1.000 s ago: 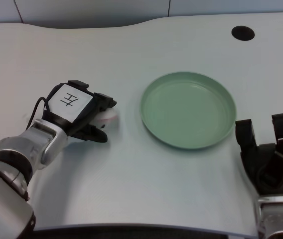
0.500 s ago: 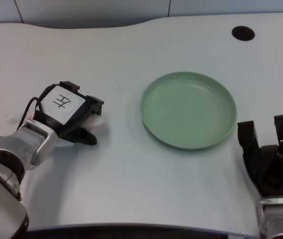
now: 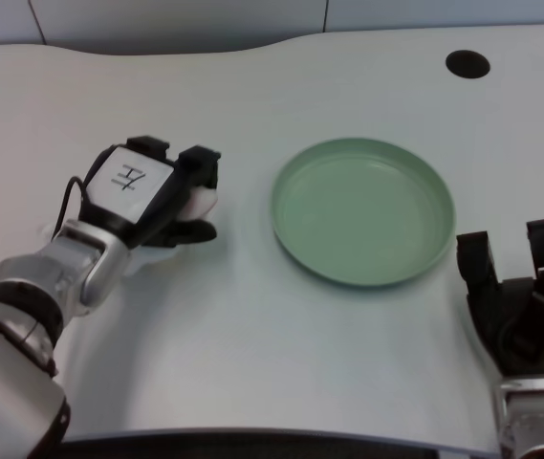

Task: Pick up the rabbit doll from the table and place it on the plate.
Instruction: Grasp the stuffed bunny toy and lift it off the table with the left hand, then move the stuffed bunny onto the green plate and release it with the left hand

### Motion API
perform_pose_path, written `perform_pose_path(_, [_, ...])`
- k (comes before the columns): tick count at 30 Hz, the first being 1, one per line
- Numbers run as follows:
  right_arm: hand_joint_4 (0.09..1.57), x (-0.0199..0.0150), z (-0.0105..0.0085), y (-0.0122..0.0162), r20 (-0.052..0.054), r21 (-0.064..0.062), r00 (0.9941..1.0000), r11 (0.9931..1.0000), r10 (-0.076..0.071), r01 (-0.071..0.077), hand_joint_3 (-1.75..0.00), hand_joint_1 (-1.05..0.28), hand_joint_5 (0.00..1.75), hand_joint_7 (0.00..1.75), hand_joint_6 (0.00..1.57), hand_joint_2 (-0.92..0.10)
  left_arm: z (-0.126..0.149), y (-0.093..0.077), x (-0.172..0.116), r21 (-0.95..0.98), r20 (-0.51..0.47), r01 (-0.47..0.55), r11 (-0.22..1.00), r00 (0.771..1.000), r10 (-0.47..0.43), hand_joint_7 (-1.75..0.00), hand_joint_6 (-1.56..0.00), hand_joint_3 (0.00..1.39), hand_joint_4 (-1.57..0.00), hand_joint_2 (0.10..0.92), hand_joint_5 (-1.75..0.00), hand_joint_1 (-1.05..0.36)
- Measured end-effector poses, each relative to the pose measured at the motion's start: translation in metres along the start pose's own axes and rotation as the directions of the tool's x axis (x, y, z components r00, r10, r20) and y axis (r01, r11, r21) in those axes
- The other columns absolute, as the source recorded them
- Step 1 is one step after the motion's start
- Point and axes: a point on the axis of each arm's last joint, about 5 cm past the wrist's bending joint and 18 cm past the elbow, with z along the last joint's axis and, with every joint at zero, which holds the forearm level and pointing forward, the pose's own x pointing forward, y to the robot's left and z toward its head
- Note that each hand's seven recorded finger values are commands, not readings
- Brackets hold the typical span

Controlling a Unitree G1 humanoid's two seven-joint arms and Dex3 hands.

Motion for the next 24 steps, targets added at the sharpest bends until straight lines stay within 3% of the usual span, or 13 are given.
perform_pose_path(4, [0.77, 0.0011, -0.0012, 0.0003, -0.002, 0.006, 1.0, 0.99998, -0.002, 0.002, -0.2, -0.58, 1.75, 1.74, 0.59, -0.92, 0.005, 0.009, 0.013, -0.017, 0.04, -0.073, 0.997, 0.996, 0.074, -1.75, -0.53, 0.18, -0.77, 0.921, -1.75, -0.37])
perform_pose_path(16, [0.76, 0.0021, 0.0015, -0.0015, -0.016, 0.017, 0.99981, 0.99979, -0.012, 0.012, -0.2, -0.57, 1.75, 1.69, 0.61, -0.92, 0.019, 0.012, 0.024, -0.086, 0.085, -0.113, 0.99, 0.989, 0.121, -1.75, -0.53, 0.17, -0.78, 0.921, -1.75, -0.36])
perform_pose_path(24, [0.77, 0.003, 0.001, -0.0013, -0.024, 0.023, 0.99942, 0.99945, -0.024, 0.024, -0.18, -0.57, 1.75, 1.69, 0.62, -0.92, 0.031, 0.019, 0.036, -0.162, 0.111, -0.159, 0.974, 0.978, 0.178, -1.75, -0.55, 0.26, -0.8, 0.921, -1.75, -0.41])
